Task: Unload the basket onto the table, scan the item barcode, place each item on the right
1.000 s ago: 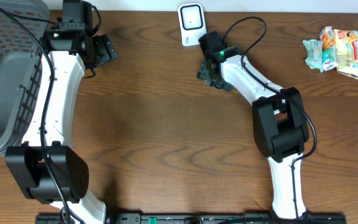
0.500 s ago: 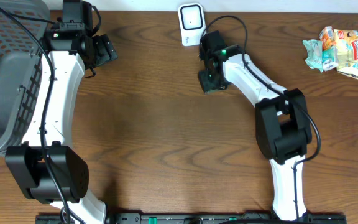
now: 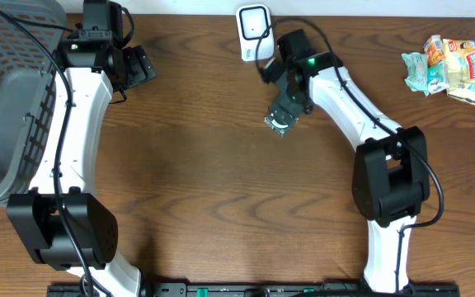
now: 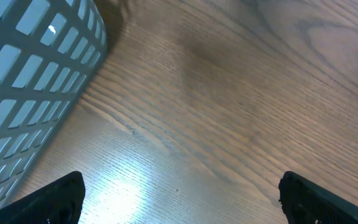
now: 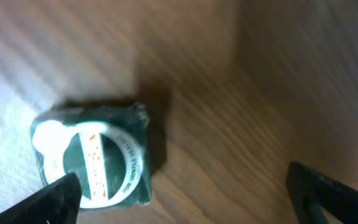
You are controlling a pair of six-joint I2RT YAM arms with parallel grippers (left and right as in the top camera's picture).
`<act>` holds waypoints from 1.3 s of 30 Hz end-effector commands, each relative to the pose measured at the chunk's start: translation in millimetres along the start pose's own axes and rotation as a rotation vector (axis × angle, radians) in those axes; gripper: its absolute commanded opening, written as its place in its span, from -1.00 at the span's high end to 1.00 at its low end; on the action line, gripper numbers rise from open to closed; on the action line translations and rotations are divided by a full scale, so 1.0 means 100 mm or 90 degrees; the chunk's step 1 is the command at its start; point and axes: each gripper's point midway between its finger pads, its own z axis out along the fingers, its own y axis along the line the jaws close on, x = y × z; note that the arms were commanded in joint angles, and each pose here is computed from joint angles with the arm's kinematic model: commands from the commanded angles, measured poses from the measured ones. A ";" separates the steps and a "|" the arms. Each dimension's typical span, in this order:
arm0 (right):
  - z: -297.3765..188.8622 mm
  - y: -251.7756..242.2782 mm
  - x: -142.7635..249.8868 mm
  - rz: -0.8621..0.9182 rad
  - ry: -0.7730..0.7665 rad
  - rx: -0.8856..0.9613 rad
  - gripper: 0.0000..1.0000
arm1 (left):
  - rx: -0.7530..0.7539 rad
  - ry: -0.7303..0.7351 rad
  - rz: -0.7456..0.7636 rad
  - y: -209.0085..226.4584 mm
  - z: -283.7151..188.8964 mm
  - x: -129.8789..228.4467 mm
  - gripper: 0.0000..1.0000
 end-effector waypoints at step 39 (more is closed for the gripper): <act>0.54 0.53 0.32 0.989 0.181 -0.041 -0.67 | -0.007 -0.003 0.004 0.01 0.01 -0.02 -0.96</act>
